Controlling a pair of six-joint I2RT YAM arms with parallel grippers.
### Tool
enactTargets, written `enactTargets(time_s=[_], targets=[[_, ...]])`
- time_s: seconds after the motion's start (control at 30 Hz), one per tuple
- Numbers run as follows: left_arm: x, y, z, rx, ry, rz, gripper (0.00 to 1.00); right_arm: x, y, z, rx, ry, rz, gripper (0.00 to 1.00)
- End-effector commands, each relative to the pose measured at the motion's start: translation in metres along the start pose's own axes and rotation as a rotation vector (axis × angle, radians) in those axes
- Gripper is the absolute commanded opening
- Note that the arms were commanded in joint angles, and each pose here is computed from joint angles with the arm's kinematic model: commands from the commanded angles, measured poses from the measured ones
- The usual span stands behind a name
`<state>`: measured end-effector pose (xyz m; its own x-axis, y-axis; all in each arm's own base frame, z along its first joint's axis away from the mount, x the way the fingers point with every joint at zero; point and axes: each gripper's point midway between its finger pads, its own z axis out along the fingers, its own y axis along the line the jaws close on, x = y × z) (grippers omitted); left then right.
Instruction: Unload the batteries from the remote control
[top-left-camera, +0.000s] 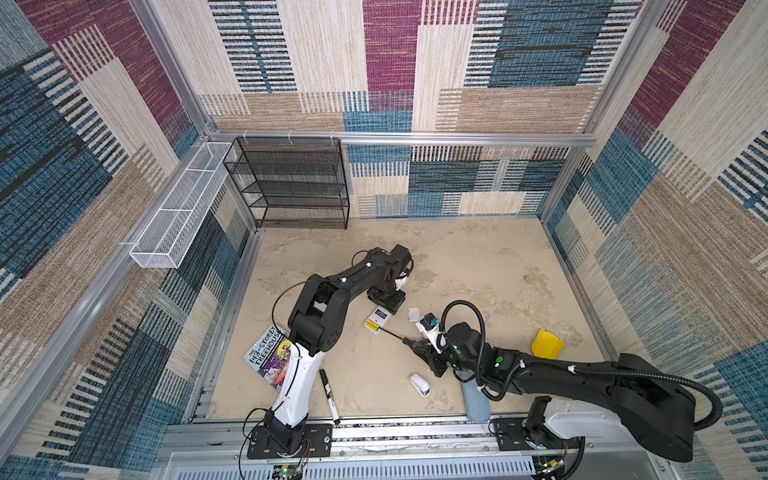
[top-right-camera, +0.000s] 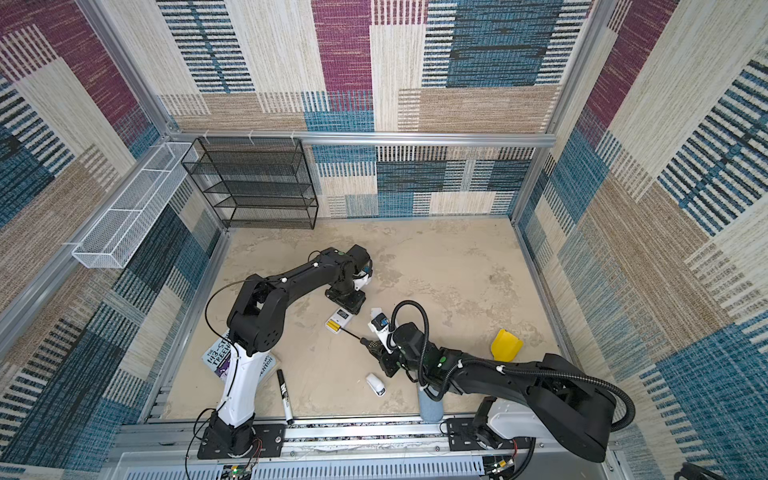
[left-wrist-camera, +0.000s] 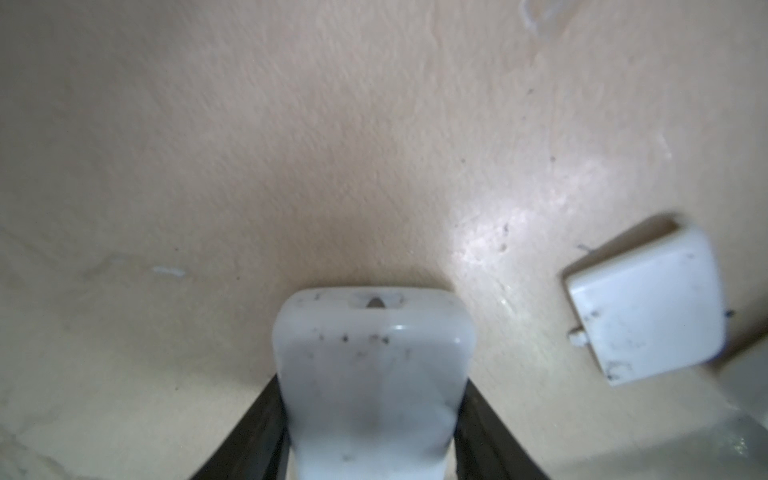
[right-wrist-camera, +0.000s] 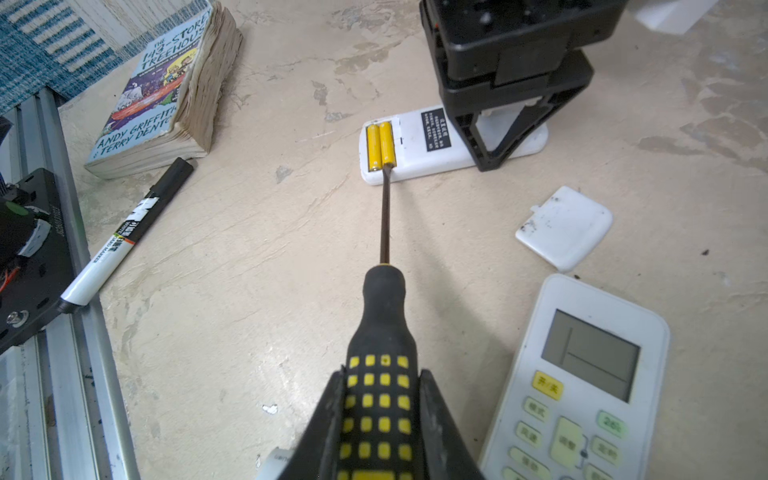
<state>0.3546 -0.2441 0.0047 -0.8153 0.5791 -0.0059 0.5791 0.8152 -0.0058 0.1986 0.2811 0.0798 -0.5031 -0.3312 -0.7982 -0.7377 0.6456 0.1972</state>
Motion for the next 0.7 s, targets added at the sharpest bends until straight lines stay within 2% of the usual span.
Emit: enactTargets(time_s=[0.0, 0.67], targets=[[0.0411, -0.0126, 0.0381, 0.083, 0.193, -0.091, 0.19, -0.0145, 0.0000, -0.0009, 0.000, -0.085, 0.021, 0.00], [0.0396, -0.0138, 0.0413, 0.094, 0.187, -0.101, 0.19, -0.0073, 0.0006, -0.0008, -0.022, -0.136, 0.001, 0.00]])
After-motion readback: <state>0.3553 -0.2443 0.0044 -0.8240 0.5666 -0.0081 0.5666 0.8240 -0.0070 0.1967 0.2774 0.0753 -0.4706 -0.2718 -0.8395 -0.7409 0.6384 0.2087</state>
